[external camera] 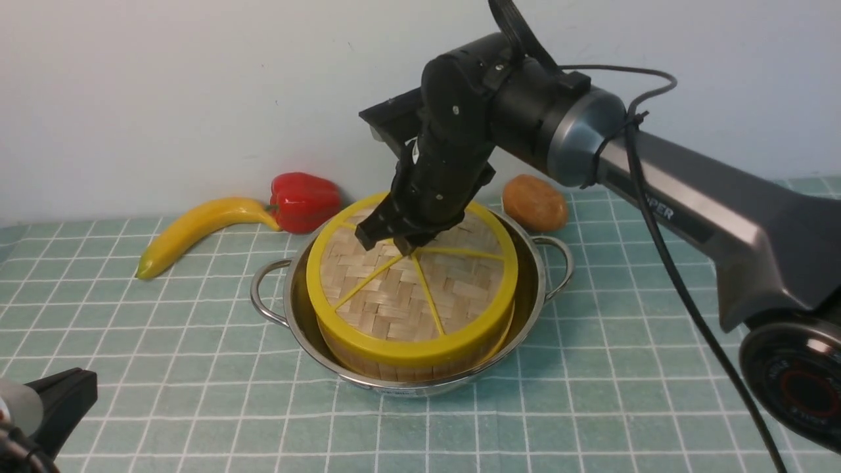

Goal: Place the steamer in the pot on the blue tablecloth, and put the lid on the steamer.
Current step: 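Place the bamboo steamer lid onto the steamer basket in the pot with the right gripper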

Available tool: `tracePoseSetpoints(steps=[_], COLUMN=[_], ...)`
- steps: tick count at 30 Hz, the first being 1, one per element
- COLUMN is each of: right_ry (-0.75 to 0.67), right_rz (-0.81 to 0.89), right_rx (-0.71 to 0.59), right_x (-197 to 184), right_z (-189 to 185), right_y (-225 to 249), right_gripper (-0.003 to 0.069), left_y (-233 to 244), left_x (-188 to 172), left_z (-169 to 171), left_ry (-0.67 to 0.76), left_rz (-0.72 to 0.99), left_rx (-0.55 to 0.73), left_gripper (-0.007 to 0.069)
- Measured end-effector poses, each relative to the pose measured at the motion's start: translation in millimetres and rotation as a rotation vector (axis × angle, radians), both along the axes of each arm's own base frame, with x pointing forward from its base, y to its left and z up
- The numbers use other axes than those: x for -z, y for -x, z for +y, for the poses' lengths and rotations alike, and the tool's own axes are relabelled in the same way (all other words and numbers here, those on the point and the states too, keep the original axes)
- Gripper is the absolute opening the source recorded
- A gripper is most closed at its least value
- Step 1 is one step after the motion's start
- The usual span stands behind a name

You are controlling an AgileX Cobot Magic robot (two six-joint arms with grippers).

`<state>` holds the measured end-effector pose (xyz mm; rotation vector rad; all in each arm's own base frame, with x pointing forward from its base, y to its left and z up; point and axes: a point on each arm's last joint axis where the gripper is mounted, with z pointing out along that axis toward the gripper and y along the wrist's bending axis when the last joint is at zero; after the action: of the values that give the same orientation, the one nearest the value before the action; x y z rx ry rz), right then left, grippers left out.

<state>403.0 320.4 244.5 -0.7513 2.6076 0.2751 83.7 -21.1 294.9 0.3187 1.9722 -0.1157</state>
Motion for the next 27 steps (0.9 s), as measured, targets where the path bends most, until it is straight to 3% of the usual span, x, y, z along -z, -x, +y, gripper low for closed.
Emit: tracePoseSetpoints(steps=[14,17,18,21,23,27], right_ry=[0.002,0.005,0.005,0.009,0.011,-0.019], right_rz=[-0.001,-0.003,-0.003,-0.006,-0.012,-0.087], right_rx=[-0.004,-0.004,-0.004,-0.012,-0.015,-0.017], right_x=[0.5,2.1,2.1,1.6,-1.1,-43.6], right_z=[0.2,0.3,0.3,0.1,-0.7,-10.0], right_y=[-0.2,-0.9,-0.9,-0.8,-0.3,8.9], right_gripper=[0.0153,0.0253,0.0253,0.0384,0.0426,0.0531], left_y=[0.0,0.0,0.0,0.0,0.0,0.0], left_x=[0.0,0.0,0.0,0.0,0.0,0.0], left_z=[0.0,0.0,0.0,0.0,0.0,0.0], left_ry=[0.000,0.000,0.000,0.000,0.000,0.000], left_rz=[0.000,0.000,0.000,0.000,0.000,0.000], left_rx=[0.000,0.000,0.000,0.000,0.000,0.000], left_gripper=[0.0002,0.0002,0.0002,0.0002,0.0002,0.0002])
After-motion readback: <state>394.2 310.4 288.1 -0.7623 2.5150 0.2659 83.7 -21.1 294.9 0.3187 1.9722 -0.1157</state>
